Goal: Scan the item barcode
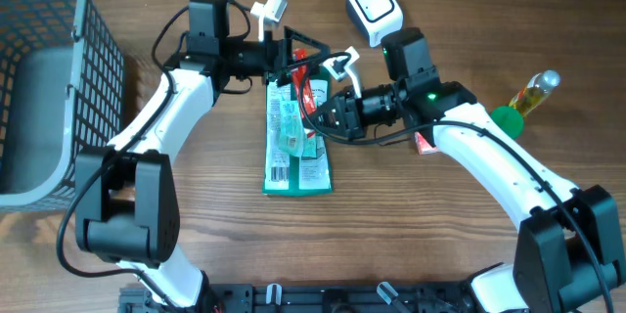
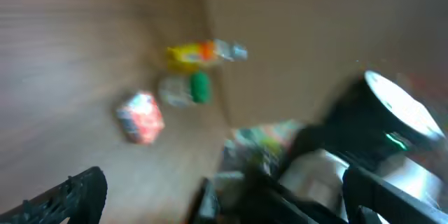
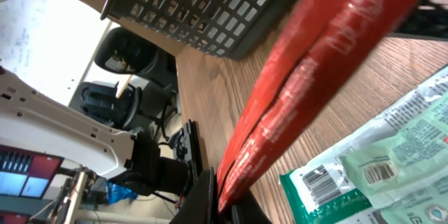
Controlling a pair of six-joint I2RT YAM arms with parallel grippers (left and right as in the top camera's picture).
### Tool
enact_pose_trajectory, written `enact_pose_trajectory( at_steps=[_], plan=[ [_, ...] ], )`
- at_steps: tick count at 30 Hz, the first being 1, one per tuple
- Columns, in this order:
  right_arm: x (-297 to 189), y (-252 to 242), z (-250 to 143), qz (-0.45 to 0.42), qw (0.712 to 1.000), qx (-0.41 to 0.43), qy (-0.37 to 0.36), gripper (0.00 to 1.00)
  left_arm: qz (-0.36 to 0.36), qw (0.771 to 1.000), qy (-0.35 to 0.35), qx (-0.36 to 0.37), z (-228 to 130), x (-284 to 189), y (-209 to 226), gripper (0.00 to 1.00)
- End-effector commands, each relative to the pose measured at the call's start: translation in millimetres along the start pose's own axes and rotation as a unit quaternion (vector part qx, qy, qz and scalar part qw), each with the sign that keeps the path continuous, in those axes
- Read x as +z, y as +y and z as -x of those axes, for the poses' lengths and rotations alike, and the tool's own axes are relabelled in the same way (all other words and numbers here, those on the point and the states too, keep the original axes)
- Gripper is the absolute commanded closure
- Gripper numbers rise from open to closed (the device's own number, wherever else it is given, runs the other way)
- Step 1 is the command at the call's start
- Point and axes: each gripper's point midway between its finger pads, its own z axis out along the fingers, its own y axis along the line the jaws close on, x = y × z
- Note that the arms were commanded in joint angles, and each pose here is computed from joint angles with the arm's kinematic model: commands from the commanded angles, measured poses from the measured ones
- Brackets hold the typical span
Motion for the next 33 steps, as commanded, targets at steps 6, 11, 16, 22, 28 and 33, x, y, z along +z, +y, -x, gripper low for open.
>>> enact_pose_trajectory(
  at_steps=[6, 11, 16, 22, 28, 33],
  plan=[
    [-0.7, -16.6, -9.5, -0.053, 0.998, 0.021, 0.012, 0.96, 0.379, 0.919, -0.096, -0.049, 0.8, -51.9, 135.1, 0.00],
    [-3.9, -35.5, -15.9, -0.109, 0.993, 0.038, 0.018, 0.96, 0.510, 0.850, -0.117, -0.065, -6.3, -94.3, 167.0, 0.00],
    [-7.8, -48.3, -24.3, -0.148, 0.987, 0.056, 0.029, 0.96, 0.577, 0.803, -0.132, -0.064, -7.5, -121.1, 178.2, 0.00],
    [-9.6, -53.7, -24.7, -0.164, 0.984, 0.057, 0.028, 0.96, 0.578, 0.803, -0.130, -0.067, -9.1, -121.3, 178.5, 0.00],
    [-9.5, -53.6, -24.8, -0.164, 0.984, 0.056, 0.029, 0.96, 0.577, 0.803, -0.133, -0.065, -7.5, -121.0, 178.1, 0.00],
    [-9.5, -53.7, -24.8, -0.164, 0.984, 0.056, 0.029, 0.96, 0.577, 0.803, -0.133, -0.064, -7.4, -120.8, 178.1, 0.00]
  ],
)
